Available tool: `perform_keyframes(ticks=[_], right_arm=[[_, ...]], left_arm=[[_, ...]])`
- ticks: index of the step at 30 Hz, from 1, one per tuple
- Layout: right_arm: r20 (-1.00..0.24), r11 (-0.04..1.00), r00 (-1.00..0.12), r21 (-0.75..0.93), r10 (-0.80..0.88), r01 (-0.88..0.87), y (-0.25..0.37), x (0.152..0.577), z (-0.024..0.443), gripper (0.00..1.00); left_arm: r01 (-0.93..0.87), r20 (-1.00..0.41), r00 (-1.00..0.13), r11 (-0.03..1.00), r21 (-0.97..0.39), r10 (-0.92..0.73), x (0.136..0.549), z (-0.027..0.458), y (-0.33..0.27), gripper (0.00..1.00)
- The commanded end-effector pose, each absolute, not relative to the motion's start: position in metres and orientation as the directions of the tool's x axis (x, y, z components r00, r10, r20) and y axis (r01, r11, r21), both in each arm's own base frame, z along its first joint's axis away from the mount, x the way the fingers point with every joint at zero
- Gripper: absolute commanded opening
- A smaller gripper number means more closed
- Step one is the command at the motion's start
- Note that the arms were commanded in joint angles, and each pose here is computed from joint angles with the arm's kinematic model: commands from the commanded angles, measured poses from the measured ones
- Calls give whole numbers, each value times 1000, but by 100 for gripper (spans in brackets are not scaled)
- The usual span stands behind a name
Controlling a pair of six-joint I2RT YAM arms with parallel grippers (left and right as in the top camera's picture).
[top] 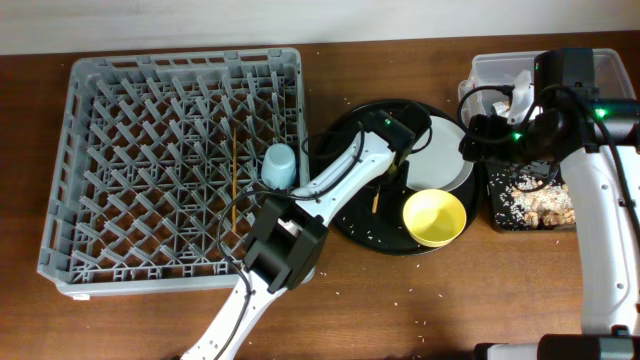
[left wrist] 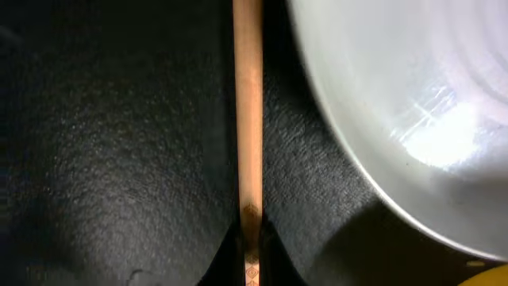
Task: Sort waste into correct bins and load items into the dishwasher rack
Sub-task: 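Pick the second chopstick with the left gripper and place it in the rack, then grasp the white plate edge with the left gripper and stand it in the rack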
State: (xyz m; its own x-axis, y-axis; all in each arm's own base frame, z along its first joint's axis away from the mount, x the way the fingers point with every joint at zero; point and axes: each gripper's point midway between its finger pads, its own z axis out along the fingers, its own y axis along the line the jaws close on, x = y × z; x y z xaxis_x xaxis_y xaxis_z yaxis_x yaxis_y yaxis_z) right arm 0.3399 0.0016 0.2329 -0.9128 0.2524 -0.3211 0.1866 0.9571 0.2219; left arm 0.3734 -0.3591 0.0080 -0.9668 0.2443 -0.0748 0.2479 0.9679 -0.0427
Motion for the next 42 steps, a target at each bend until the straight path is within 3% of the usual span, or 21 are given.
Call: perform_keyframes(ticks=[1,4,7,10,12,14,15,20,27,31,33,36,38,40,42], right_arm=[[-335,959,-908,213,253,189,1,341,237,84],[-335,959,-908,213,253,189,1,341,237,84],[-333,959,-908,213,253,189,1,340,237,85],[-333,959,-908,213,253,189,0,340,237,85],[-336,959,-907,214,253,189,0,341,237,85],[-344,959,-904,214,253,187,0,343,238,85],[-349,959,-902,215,253,185,0,344,239,85],[-348,959,-903,215,253,186,0,344,238,85],[-348,959,-903,215,253,186,0,344,238,85],[-346,959,-904,215,253,186,0,343,238,85],[-352,959,-901,216,252,184,0,345,239,85],[-358,957,-899,227,253,179,2,347,240,85],[-359,957,-899,231,253,177,3,347,240,86],[-366,952,-896,258,252,162,7,350,243,89],[-375,953,-892,259,251,159,7,352,244,89]], left_arm=[[183,-72,-980,982,44,186,400,26,-319,1],[66,-208,-976,997,33,71,439,121,-267,1],[105,-372,-927,986,-132,49,458,210,-242,1],[107,-501,-865,986,-129,28,448,289,-195,1],[0,-503,-864,999,-36,-19,414,320,-137,1],[-49,-393,-919,997,62,-21,378,297,-105,1],[-44,-276,-961,988,149,-1,363,260,-94,1],[15,-78,-996,983,185,30,354,132,-94,1],[-77,-48,-996,976,202,-69,344,91,-81,1],[-79,-56,-996,977,198,-69,346,91,-81,41],[-98,-90,-992,981,167,-84,356,103,-82,42],[-82,-271,-958,995,-50,-93,396,178,-117,43],[30,-351,-936,980,-195,-41,408,219,-148,51],[129,-374,-927,948,-291,11,405,229,-188,57],[225,-416,-906,925,-307,83,398,235,-228,63]])
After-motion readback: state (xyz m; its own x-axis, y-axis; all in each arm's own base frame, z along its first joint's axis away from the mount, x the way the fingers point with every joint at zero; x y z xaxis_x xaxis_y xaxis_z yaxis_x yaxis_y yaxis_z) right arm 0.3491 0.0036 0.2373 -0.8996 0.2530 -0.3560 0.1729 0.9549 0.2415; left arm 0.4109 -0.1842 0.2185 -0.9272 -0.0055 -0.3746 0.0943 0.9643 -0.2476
